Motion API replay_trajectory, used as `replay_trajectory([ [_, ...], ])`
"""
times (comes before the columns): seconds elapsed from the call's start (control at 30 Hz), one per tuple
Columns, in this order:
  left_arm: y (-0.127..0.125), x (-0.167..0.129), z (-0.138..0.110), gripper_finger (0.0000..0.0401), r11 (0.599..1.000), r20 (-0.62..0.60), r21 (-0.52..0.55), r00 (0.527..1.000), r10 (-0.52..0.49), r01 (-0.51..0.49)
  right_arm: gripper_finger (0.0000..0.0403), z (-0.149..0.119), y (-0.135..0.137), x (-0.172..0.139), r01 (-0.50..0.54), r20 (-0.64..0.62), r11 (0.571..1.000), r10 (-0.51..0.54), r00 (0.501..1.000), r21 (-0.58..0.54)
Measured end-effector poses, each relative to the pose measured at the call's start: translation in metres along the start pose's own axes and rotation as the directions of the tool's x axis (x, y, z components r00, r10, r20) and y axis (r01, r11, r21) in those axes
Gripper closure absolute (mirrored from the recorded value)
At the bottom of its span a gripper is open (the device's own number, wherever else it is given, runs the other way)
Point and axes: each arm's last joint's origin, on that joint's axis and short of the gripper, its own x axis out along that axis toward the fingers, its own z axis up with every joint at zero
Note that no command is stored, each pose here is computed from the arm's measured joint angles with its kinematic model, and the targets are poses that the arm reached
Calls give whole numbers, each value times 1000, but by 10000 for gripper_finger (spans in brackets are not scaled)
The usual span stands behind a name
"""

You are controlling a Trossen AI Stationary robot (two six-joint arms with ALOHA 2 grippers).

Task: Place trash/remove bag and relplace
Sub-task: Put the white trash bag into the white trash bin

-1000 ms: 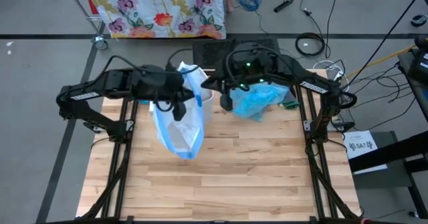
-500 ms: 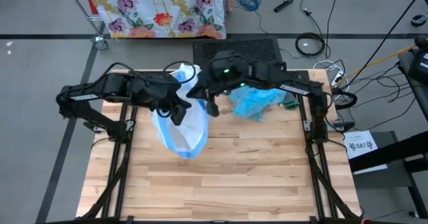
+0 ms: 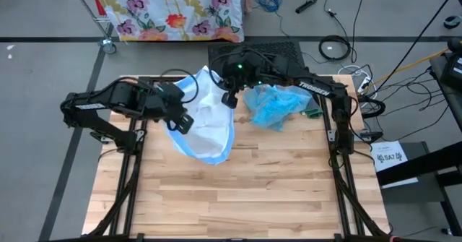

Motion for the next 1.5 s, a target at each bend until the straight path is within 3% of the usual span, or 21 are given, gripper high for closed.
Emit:
replay_trajectory([
  [0.1, 13, 0, -2, 401, 989, 1, 29, 990, 143, -143, 403, 0, -1, 0, 9, -5, 1000, -9, 1000, 10],
  [0.27, 28, 4, 9, 401, 969, 51, 47, 969, 241, -244, 403, -1, -7, 0, 119, -9, 991, -118, 993, 54],
  [0.47, 50, 9, 23, 401, 912, 118, 59, 910, 398, -406, 403, -5, -23, 0, 168, -55, 961, -160, 986, 218],
  [0.57, 60, 11, 29, 401, 863, 151, 90, 863, 482, -497, 403, -11, -23, 0, 161, -111, 950, -135, 985, 267],
  [0.73, 74, 16, 39, 401, 752, 184, 161, 768, 614, -640, 403, -18, -14, 1, 48, -179, 937, 15, 984, 346],
  [0.83, 81, 21, 43, 401, 725, 153, 212, 755, 637, -655, 403, -21, -10, 3, 8, -203, 923, 76, 976, 384],
  [0.97, 87, 34, 39, 401, 742, 65, 260, 778, 625, -618, 403, -26, -6, 4, 39, -256, 891, 88, 963, 453],
  [1.13, 89, 43, 35, 401, 753, 18, 280, 788, 616, -595, 403, -30, -3, 2, 55, -298, 890, 93, 950, 452],
  [1.3, 86, 46, 33, 401, 841, -61, 236, 856, 513, -487, 403, -28, -3, -15, 52, -284, 888, 90, 955, 457],
  [1.5, 86, 50, 28, 401, 859, -92, 180, 862, 499, -479, 403, -33, -1, -19, 40, -338, 901, 121, 933, 432],
])
